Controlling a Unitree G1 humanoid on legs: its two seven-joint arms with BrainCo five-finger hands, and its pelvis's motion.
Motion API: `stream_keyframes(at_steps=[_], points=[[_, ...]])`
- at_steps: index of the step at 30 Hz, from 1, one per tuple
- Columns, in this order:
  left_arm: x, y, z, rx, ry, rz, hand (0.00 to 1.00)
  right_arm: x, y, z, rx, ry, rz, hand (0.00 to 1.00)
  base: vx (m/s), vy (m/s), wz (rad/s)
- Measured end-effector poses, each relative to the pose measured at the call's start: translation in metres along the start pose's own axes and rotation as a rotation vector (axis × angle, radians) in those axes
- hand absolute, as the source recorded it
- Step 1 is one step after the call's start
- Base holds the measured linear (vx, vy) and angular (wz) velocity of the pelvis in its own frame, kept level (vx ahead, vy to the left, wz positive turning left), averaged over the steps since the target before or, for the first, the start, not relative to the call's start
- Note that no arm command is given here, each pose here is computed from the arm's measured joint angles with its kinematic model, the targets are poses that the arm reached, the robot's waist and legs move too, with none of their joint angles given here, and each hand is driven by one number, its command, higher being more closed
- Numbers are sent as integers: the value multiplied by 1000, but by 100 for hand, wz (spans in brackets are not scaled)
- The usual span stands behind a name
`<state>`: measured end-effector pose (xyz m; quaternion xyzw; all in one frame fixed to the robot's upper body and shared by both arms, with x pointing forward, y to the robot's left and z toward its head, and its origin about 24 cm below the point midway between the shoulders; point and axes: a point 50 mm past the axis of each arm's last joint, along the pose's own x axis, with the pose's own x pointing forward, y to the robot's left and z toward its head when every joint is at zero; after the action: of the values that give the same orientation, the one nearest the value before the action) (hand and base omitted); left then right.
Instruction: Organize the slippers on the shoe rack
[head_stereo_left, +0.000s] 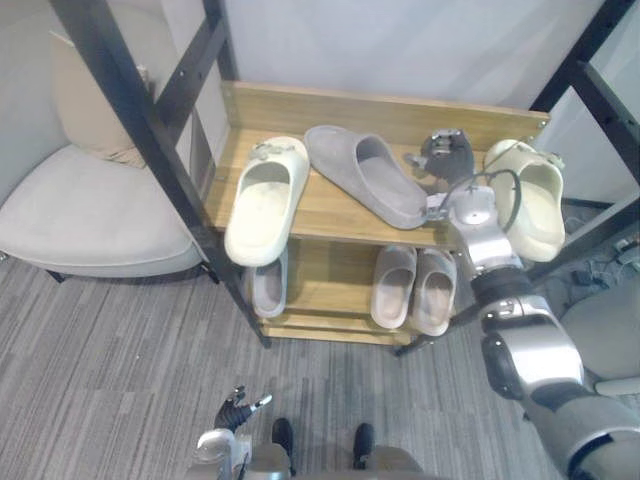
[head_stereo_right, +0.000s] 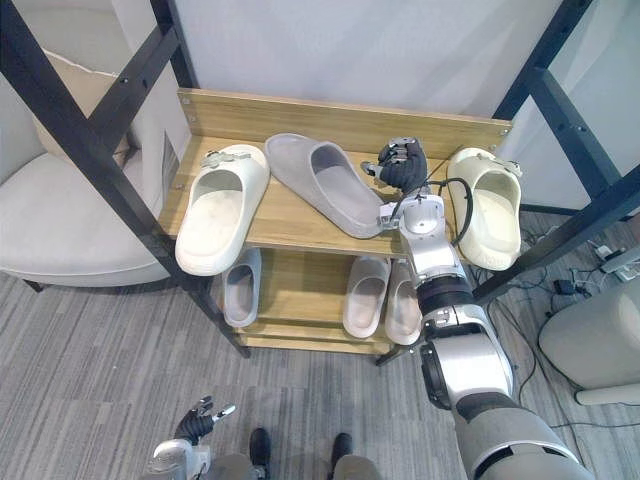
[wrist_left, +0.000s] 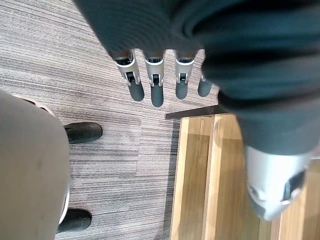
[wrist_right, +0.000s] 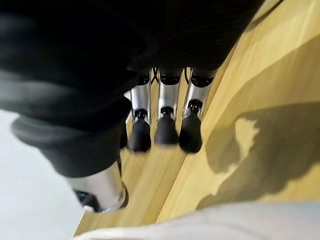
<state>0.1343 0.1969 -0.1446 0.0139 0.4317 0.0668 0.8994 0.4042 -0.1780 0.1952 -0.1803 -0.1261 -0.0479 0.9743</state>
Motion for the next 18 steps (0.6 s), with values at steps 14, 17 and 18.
stream_keyframes(at_steps=[14, 17, 18], points=[[0, 0, 0, -9, 4, 0, 0, -7, -13, 17, -15, -106, -110, 0, -44, -1, 1], [0, 0, -1, -9, 6, 0, 0, -15, -20, 20, -24, -147, -161, 0, -52, -9, 2], [-1, 1, -2, -9, 8, 0, 0, -16, -22, 20, -21, -148, -173, 0, -50, -21, 3]])
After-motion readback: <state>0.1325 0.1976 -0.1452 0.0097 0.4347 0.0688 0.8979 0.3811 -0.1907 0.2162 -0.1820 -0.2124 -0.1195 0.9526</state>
